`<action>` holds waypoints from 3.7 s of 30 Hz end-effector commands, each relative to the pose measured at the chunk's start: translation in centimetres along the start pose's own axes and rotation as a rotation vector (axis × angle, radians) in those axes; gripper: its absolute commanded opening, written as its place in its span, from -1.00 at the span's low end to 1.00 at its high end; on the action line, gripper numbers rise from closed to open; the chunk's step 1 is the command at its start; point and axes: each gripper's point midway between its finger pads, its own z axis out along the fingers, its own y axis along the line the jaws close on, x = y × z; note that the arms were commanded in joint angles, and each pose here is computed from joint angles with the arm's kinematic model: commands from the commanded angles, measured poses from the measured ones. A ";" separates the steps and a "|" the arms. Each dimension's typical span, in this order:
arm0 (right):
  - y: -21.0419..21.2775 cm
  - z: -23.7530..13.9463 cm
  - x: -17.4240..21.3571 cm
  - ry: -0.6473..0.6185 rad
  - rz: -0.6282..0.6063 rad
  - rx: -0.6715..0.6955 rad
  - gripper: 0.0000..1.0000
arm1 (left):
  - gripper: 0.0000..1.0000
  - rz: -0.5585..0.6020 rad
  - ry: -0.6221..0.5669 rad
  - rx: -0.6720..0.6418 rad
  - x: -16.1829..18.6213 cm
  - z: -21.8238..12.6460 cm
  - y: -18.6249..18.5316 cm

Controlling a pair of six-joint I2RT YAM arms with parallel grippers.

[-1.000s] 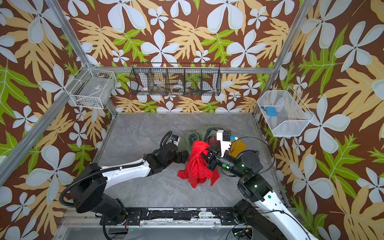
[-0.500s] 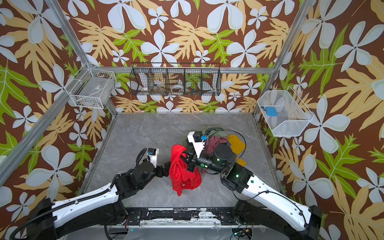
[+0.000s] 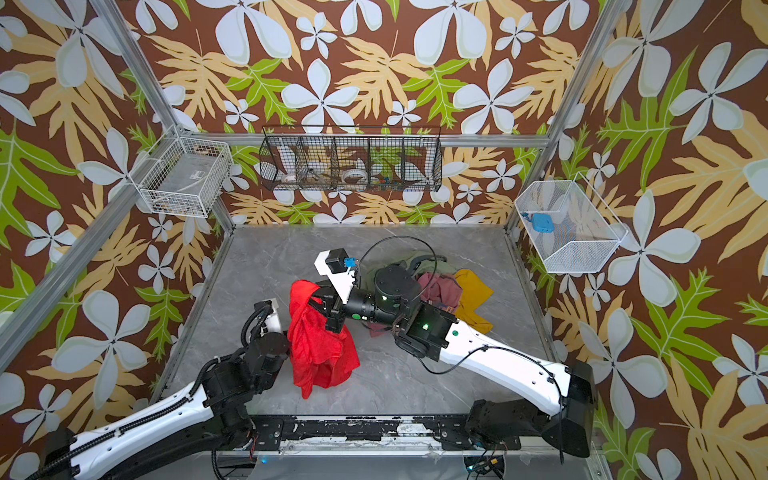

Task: Pick out a specific cloth from the pile

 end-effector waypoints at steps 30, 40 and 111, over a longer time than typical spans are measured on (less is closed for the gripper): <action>-4.5 3.6 27.5 0.511 0.242 0.125 -1.00 | 1.00 -0.073 -0.096 -0.259 -3.7 -3.3 6.3; -5.9 3.1 35.9 0.741 0.277 0.167 -1.00 | 1.00 -0.085 -0.019 -0.198 -2.0 -1.8 4.0; -12.2 -25.1 12.3 0.309 -0.074 0.974 0.99 | -0.20 0.216 0.771 -0.131 22.5 4.2 -0.7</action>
